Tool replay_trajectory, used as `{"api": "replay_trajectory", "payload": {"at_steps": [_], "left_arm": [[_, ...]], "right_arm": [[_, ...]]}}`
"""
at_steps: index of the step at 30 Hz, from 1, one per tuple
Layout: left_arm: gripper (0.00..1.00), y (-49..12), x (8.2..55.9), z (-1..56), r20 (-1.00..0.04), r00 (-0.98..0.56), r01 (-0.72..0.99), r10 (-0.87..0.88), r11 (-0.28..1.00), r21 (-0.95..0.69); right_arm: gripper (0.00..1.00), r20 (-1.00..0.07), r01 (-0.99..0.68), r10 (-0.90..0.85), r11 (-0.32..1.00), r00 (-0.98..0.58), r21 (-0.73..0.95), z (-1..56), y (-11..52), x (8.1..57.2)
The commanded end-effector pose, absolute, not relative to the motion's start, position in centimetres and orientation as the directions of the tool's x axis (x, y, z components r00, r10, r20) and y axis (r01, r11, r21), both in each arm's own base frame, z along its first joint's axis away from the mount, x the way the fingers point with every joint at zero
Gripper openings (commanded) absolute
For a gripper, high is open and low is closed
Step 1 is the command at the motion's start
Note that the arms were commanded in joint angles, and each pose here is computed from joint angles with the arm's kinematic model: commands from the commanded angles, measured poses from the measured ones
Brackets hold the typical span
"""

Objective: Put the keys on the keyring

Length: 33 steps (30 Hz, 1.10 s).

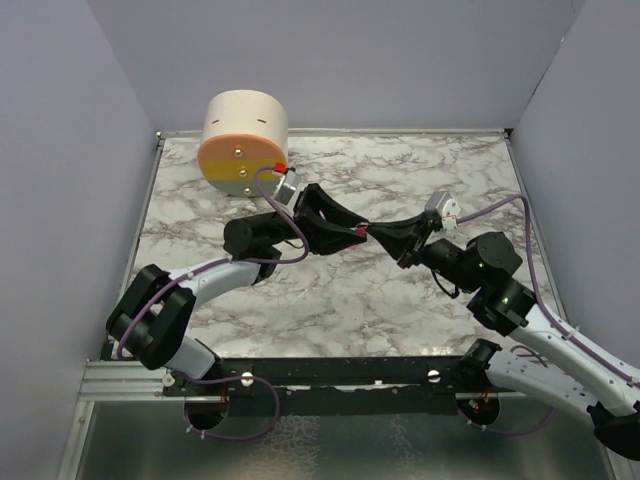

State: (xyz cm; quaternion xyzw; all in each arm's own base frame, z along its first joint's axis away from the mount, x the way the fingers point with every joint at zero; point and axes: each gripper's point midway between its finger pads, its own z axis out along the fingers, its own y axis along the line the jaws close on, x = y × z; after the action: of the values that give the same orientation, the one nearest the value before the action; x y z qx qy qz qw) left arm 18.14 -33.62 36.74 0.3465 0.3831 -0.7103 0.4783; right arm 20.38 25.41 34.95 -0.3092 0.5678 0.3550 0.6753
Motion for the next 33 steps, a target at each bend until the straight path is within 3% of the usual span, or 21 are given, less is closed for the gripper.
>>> {"api": "replay_trajectory", "payload": {"at_steps": [1,7,16,23,33], "left_arm": [[0.42,-31.4,16.3,40.0,-0.829,-0.148,0.968,-0.540,-0.252,-0.009],[0.47,-29.6,18.7,40.3,-0.798,-0.091,0.994,-0.596,-0.096,-0.042],[0.54,-28.6,22.8,36.5,-0.841,0.005,0.965,-0.541,0.224,-0.138],[0.54,-29.5,25.0,32.2,-0.893,0.024,0.913,-0.449,0.373,-0.163],[0.55,-31.6,26.3,28.4,-0.939,0.112,0.851,-0.324,0.519,-0.078]], "right_arm": [[0.01,-0.977,-0.736,0.166,0.677,0.133,0.015,37.5,23.4,22.3],[0.01,-0.987,-0.707,0.132,0.706,0.093,0.028,36.1,23.2,23.1],[0.01,-0.996,-0.682,0.087,0.730,0.031,0.043,34.7,23.6,24.3],[0.01,-0.998,-0.685,0.055,0.727,-0.011,0.048,33.8,24.7,25.2],[0.01,-0.995,-0.686,-0.009,0.725,-0.097,0.061,33.3,26.0,26.2]]}}
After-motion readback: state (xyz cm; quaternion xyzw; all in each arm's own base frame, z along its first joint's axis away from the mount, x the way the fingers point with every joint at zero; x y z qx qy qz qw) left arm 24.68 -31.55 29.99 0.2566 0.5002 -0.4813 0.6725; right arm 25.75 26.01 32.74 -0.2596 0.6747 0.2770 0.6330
